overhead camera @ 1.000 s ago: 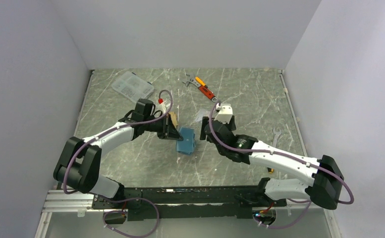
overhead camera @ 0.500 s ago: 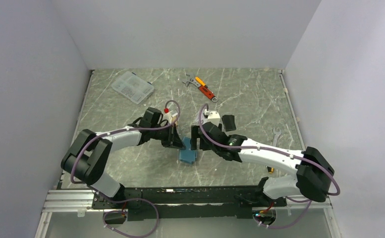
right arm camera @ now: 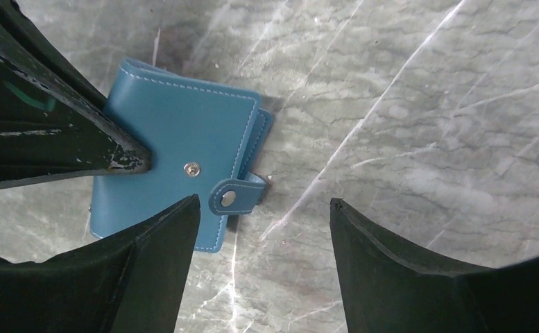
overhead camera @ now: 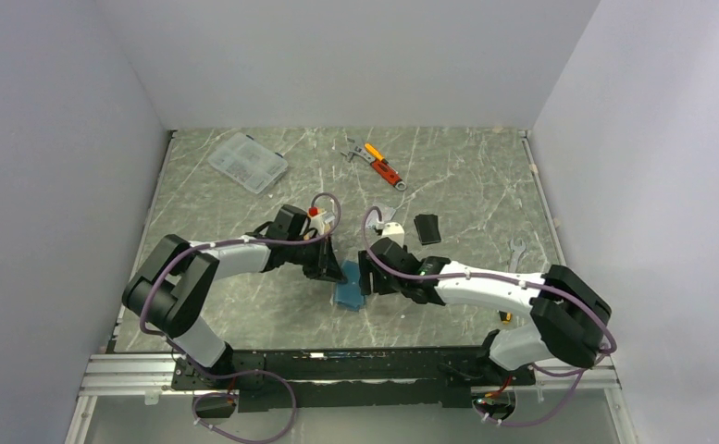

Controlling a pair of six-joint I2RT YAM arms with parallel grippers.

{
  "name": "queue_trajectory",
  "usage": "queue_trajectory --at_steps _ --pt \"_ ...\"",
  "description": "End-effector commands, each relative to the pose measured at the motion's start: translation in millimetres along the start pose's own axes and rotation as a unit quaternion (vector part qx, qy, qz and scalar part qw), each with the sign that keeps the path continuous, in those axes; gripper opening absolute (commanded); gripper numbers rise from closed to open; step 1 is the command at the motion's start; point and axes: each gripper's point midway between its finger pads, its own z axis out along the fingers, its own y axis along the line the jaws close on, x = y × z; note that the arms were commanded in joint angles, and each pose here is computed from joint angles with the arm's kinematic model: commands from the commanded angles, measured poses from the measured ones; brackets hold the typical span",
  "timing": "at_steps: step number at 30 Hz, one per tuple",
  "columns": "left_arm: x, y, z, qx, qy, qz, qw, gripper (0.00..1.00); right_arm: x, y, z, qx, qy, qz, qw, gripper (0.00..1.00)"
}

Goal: Put the credit cards into the card holder
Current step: Open the card holder at the center of the board.

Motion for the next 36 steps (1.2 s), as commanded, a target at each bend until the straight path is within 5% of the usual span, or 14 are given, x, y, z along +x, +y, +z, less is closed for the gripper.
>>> queue_trajectory --at_steps 1,4,10,28,34,36 --pt "-0.5 8.7 4.2 -0.031 -0.004 0.014 0.999 0.16 7.1 13.2 9.1 -0.024 0.010 0.004 1.000 0.71" --pt "4.0 12.6 5.5 -0.046 0.004 0.013 0.999 0.28 10.6 12.6 15.4 -0.017 0.017 0.003 1.000 0.70" --pt "2.0 10.1 1.2 -0.056 0.003 0.027 0.998 0.69 3.7 7.2 20.8 0.006 0.001 0.003 1.000 0.63" --pt "-32.3 -18.7 -20.4 -0.107 -0.027 0.196 0.974 0.80 17.0 -25.3 14.5 0.043 -0.021 0.043 0.998 0.03" --pt "-44.8 -24.9 -9.8 -0.136 0.002 0.223 0.965 0.85 28.1 -28.0 7.0 0.025 -0.011 0.060 0.998 0.02" --pt "-57.9 -24.8 -17.9 -0.141 -0.004 0.222 0.965 0.85 31.4 -33.4 -1.9 0.025 -0.008 0.057 0.998 0.11"
